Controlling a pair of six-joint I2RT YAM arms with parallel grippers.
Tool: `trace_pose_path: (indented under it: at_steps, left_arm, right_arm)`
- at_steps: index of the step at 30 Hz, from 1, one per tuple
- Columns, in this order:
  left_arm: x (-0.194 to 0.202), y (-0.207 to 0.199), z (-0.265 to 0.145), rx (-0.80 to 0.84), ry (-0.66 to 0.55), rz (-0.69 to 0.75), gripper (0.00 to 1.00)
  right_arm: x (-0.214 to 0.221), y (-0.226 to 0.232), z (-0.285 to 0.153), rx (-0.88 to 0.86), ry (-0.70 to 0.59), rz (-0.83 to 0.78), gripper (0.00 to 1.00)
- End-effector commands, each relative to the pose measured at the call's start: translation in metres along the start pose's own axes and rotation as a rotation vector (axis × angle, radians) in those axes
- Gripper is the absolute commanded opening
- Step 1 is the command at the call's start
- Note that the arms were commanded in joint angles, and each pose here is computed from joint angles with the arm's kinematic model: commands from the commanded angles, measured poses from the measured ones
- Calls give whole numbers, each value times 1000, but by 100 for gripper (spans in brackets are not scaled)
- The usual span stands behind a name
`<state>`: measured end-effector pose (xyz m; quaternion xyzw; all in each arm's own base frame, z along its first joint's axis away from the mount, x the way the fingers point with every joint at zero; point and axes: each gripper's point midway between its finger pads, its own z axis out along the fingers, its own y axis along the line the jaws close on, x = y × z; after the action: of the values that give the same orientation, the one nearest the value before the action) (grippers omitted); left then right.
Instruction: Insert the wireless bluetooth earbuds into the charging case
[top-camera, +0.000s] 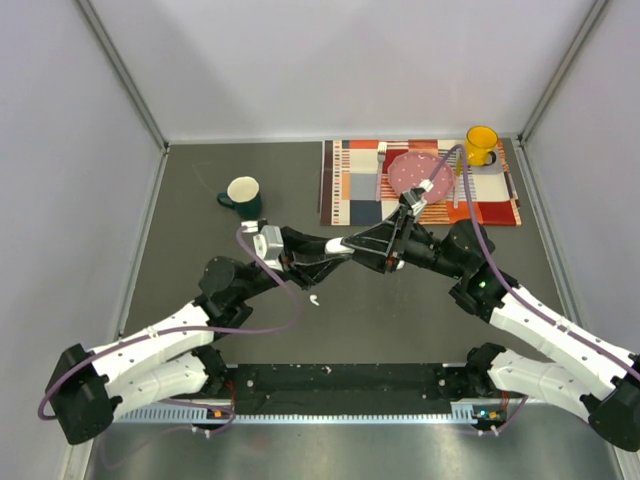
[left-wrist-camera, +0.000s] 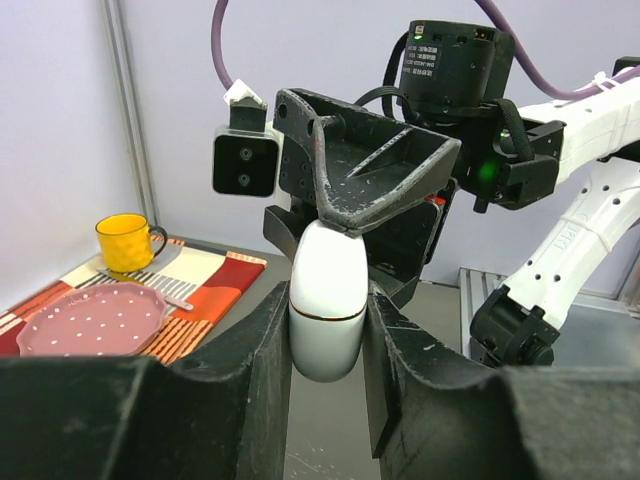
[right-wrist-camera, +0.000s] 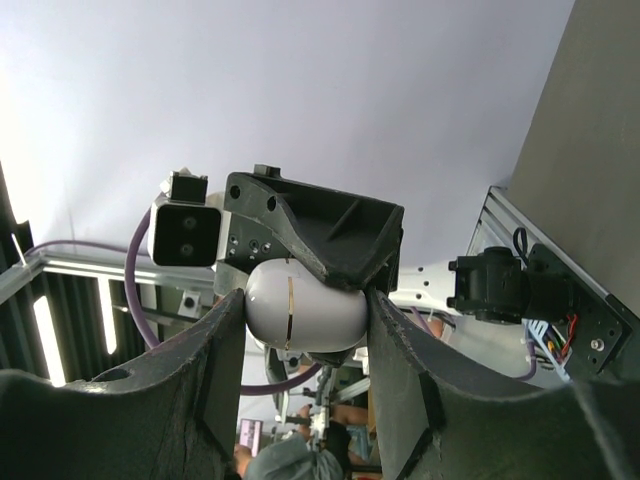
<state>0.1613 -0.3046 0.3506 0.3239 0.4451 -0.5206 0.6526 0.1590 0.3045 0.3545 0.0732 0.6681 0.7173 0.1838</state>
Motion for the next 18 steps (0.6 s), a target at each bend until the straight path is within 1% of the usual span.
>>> trace_pose_path:
  at_steps: [1, 2, 5, 6, 7, 8, 9, 10, 11, 12, 13, 14, 15, 18]
  left_arm:
    - [-20, -7, 9, 40, -52, 26, 4]
    - [-19, -7, 9, 40, -48, 27, 0]
    - [-17, -6, 8, 34, -43, 32, 0]
    - [-17, -5, 7, 28, -51, 34, 0]
    - [-18, -5, 6, 24, -62, 39, 0]
    - [-13, -4, 2, 17, -64, 41, 0]
    - [-23, -7, 0, 28, -113, 64, 0]
    - [-23, -7, -3, 21, -126, 52, 0]
    - [-20, -3, -7, -7, -136, 30, 0]
    - [-23, -4, -9, -7, -155, 21, 0]
    - [-20, -6, -11, -4, -155, 12, 0]
    - [-21, -8, -12, 10, -157, 12, 0]
    - [-20, -11, -12, 22, -159, 11, 0]
    - [-23, -18, -14, 61, -179, 6, 0]
  right_arm:
    - [-1, 17, -4, -60, -9, -32, 20]
    - [0, 18, -4, -61, -7, -34, 21]
    - [0, 20, -4, -62, -5, -76, 44]
    - [0, 17, -5, -41, -3, -85, 61]
    - [0, 16, -6, -23, -9, -106, 68]
    - [-5, 21, -7, -21, -34, -183, 76]
    - [-5, 18, -12, 13, -41, -212, 87]
    - [-7, 19, -15, 29, -55, -252, 92]
    - [-15, 29, -18, 32, -96, -356, 94]
    - [-17, 29, -22, 56, -113, -402, 96]
    - [-17, 23, -30, 110, -116, -428, 96]
    - [-23, 29, -35, 121, -142, -527, 96]
    - [-25, 32, -38, 130, -144, -574, 96]
    - [-21, 33, -46, 157, -105, -702, 96]
